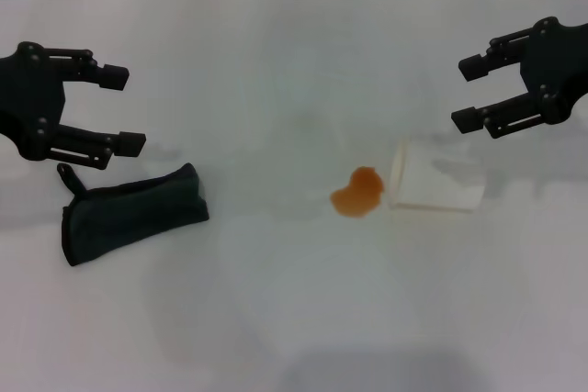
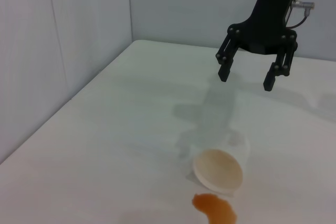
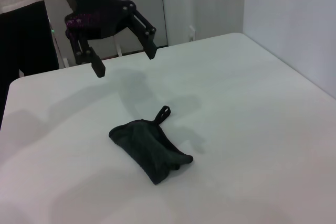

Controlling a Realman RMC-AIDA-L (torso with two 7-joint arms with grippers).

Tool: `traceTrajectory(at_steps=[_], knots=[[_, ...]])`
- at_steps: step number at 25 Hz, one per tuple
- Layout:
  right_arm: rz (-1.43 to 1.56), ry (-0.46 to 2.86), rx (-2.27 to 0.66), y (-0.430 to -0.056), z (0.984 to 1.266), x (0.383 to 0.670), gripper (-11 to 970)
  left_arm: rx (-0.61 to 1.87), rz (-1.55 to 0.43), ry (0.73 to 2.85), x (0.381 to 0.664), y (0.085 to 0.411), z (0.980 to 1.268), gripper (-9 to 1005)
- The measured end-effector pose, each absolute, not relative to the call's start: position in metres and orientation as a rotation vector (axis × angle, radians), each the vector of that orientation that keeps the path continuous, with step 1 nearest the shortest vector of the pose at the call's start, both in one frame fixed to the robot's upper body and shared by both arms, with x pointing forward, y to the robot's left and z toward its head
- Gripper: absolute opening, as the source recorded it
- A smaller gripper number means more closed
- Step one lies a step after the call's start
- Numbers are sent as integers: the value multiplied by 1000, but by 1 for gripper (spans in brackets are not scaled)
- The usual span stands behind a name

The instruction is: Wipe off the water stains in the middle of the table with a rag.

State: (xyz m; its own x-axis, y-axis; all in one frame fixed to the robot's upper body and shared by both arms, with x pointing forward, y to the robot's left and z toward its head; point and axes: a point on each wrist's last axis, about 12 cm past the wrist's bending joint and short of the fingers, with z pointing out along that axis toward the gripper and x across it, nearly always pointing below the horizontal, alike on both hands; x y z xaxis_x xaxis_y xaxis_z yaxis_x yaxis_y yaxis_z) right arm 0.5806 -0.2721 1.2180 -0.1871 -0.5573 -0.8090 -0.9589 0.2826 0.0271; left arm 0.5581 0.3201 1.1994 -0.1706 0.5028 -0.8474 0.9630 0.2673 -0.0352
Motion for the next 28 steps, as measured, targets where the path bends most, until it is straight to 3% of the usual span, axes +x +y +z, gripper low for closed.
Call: traceTrajectory(at_steps=[28], knots=[[731,1876,-1372,-262,1215,587,725,1368,-777,1817,557,319,1197,873]])
